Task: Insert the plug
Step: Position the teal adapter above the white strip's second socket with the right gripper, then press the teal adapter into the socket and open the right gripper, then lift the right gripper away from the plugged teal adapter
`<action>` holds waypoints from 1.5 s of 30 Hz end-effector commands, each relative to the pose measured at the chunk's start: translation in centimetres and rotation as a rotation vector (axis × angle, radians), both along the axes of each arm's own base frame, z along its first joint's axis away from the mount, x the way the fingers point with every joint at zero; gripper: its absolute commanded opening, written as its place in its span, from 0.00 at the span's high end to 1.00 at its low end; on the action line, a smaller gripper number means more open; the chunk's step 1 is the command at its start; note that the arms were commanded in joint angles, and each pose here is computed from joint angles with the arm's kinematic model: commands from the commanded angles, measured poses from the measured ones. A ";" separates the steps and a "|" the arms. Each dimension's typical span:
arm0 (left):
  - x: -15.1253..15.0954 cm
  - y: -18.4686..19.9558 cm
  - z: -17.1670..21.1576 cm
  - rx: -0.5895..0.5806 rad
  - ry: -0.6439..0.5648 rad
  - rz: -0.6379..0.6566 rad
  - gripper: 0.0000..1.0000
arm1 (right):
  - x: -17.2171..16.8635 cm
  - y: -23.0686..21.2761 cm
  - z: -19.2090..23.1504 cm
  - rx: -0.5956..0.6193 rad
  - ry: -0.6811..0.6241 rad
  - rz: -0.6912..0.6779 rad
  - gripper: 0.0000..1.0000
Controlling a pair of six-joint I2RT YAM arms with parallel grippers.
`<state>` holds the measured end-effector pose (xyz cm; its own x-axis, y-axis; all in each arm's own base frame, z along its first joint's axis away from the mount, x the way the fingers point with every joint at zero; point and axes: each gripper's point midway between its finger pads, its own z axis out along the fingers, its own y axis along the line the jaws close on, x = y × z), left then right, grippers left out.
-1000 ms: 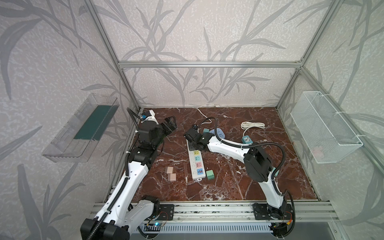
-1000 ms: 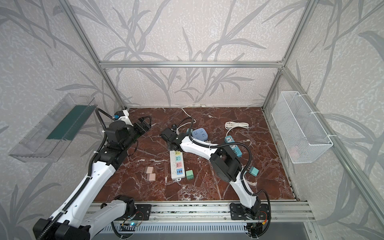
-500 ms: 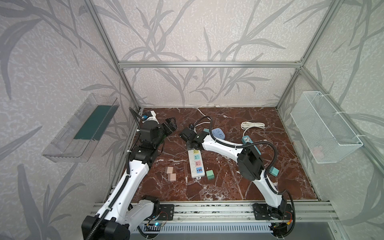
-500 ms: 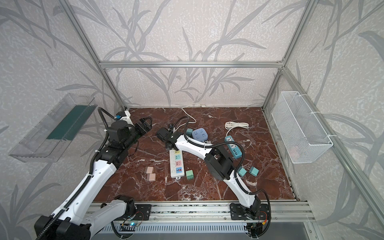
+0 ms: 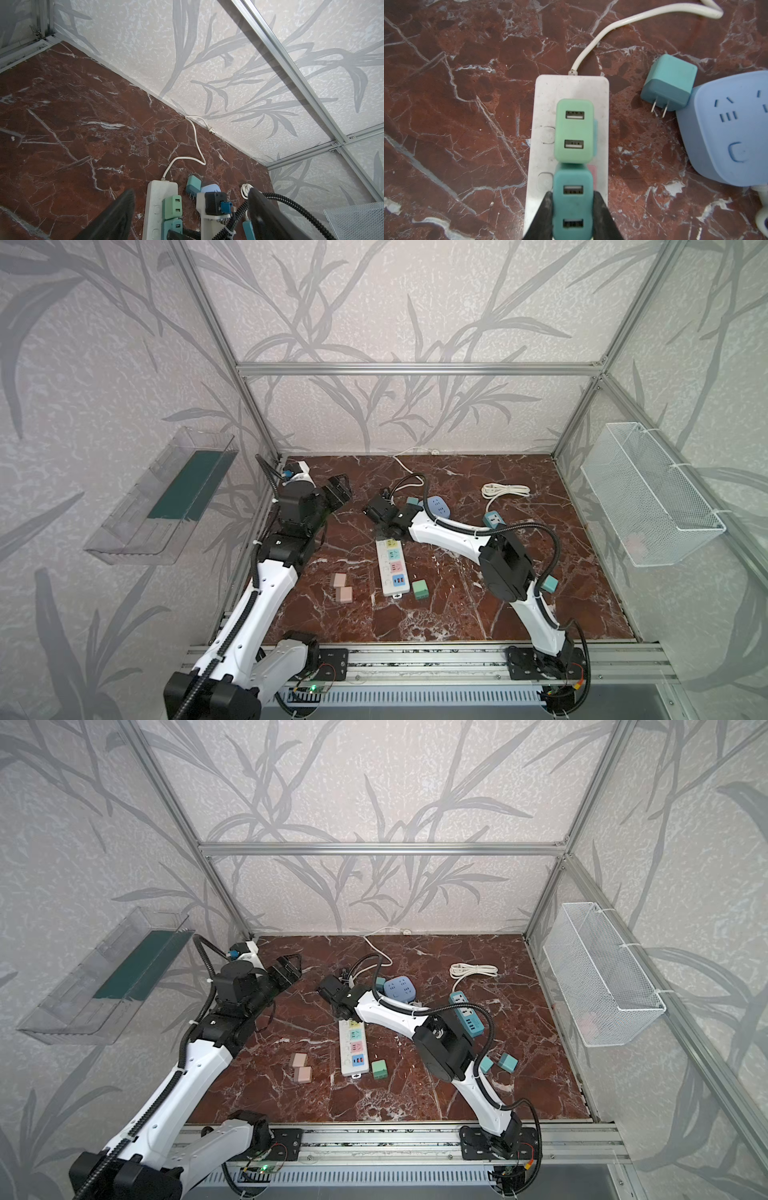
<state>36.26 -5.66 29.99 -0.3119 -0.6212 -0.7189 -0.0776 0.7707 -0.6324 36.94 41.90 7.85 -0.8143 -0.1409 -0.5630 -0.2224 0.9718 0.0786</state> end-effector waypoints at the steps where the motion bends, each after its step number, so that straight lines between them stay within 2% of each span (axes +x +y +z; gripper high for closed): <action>1: 0.2 0.5 0.4 0.014 -0.014 0.016 0.15 | -3.1 -2.5 -6.0 -0.123 0.198 0.028 0.88; 4: 0.2 0.4 0.5 0.003 -0.012 0.011 0.15 | -2.9 -2.0 -5.9 -0.108 0.201 0.045 0.79; 7: 0.3 0.3 0.6 0.002 -0.027 0.001 0.15 | -3.1 -1.8 -5.1 -0.095 0.209 0.053 0.74; 11: 0.4 0.2 0.5 -0.002 -0.029 -0.010 0.14 | -2.8 -0.5 -2.4 -0.026 0.174 0.103 0.68; 17: 0.5 0.4 0.3 0.010 -0.032 0.000 0.14 | -2.5 0.8 1.7 0.066 0.159 0.164 0.50; 24: 0.6 0.5 0.1 0.015 -0.032 0.001 0.13 | -1.9 -0.4 5.3 0.105 0.101 0.200 0.44; 27: 0.7 0.4 -0.1 0.014 -0.034 -0.004 0.13 | -1.5 -0.4 6.2 0.163 0.134 0.242 0.42; 29: 0.8 0.4 -0.3 0.009 -0.029 -0.005 0.13 | -0.8 -0.9 6.7 0.130 0.109 0.247 0.42; 38: 1.3 0.0 -1.1 -0.007 -0.001 -0.023 0.13 | 0.4 -2.0 3.7 0.050 0.159 0.223 0.42; 45: 1.7 -0.1 -1.5 -0.043 0.012 -0.037 0.13 | -0.4 -3.9 -1.7 0.009 0.219 0.163 0.42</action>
<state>37.75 -5.76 28.24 -0.3482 -0.6238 -0.6997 -0.0722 0.7621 -0.6435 36.84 39.05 8.99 -0.8624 -0.2799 -0.4219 -0.3823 0.9062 0.1804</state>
